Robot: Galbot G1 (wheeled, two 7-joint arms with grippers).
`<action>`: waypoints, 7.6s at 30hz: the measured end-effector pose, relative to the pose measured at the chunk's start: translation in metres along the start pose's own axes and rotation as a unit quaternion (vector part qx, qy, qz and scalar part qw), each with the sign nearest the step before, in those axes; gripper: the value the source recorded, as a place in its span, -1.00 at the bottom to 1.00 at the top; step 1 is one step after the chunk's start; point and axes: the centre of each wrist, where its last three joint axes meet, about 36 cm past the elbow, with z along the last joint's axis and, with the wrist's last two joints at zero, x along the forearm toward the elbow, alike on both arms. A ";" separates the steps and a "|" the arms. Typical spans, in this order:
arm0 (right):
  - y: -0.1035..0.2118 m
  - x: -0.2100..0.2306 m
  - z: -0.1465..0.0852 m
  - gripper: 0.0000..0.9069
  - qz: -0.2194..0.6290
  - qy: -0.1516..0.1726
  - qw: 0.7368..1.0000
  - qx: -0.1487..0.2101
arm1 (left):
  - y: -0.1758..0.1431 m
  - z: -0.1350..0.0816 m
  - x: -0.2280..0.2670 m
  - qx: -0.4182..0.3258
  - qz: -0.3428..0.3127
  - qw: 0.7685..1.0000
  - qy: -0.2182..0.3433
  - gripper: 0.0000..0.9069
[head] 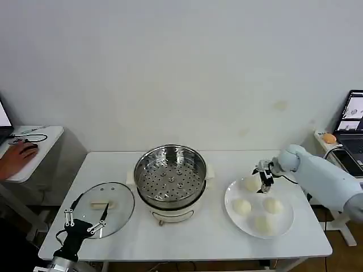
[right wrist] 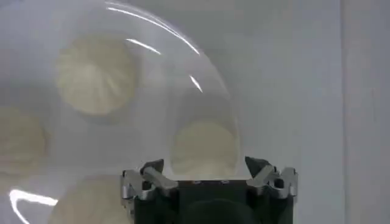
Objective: Take steamed baozi put them in steamer then cover it.
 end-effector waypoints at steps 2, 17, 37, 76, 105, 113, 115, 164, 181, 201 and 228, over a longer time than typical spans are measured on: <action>0.000 -0.002 0.000 1.00 0.000 0.002 1.000 0.001 | 0.000 0.001 0.001 0.000 0.000 1.000 0.001 1.00; -0.002 -0.003 -0.002 0.27 0.003 0.003 1.000 0.005 | 0.001 0.001 0.000 -0.001 0.001 1.000 0.001 1.00; -0.021 0.058 -0.021 0.24 0.040 -0.018 0.998 0.049 | -0.004 0.000 0.004 -0.002 0.002 1.000 0.002 1.00; -0.056 0.185 -0.300 0.24 0.106 -0.059 0.822 0.556 | 0.005 0.004 0.011 0.000 -0.018 1.000 0.012 1.00; -0.043 0.093 -0.356 0.27 0.086 -0.048 0.760 0.643 | 0.013 0.012 0.012 -0.004 -0.018 1.000 0.018 1.00; -0.047 0.084 -0.360 0.27 0.085 -0.049 0.760 0.643 | 0.015 0.013 0.014 -0.006 -0.017 1.000 0.018 1.00; -0.048 0.083 -0.361 0.31 0.085 -0.049 0.760 0.642 | 0.015 0.013 0.014 -0.006 -0.017 1.000 0.017 1.00; -0.070 0.143 -0.106 1.00 -0.061 -0.089 0.991 0.083 | 0.010 0.000 0.005 -0.005 -0.010 1.000 -0.013 1.00; -0.017 0.068 -0.056 1.00 -0.130 -0.074 0.989 -0.004 | 0.010 -0.004 -0.001 -0.004 -0.015 1.000 -0.020 1.00; 0.013 0.020 -0.054 1.00 -0.156 -0.070 0.985 -0.018 | 0.007 0.001 0.004 -0.002 -0.016 1.000 -0.011 1.00; 0.022 -0.005 -0.058 1.00 -0.154 -0.057 0.986 -0.008 | 0.006 0.003 0.006 -0.001 -0.018 1.000 -0.008 1.00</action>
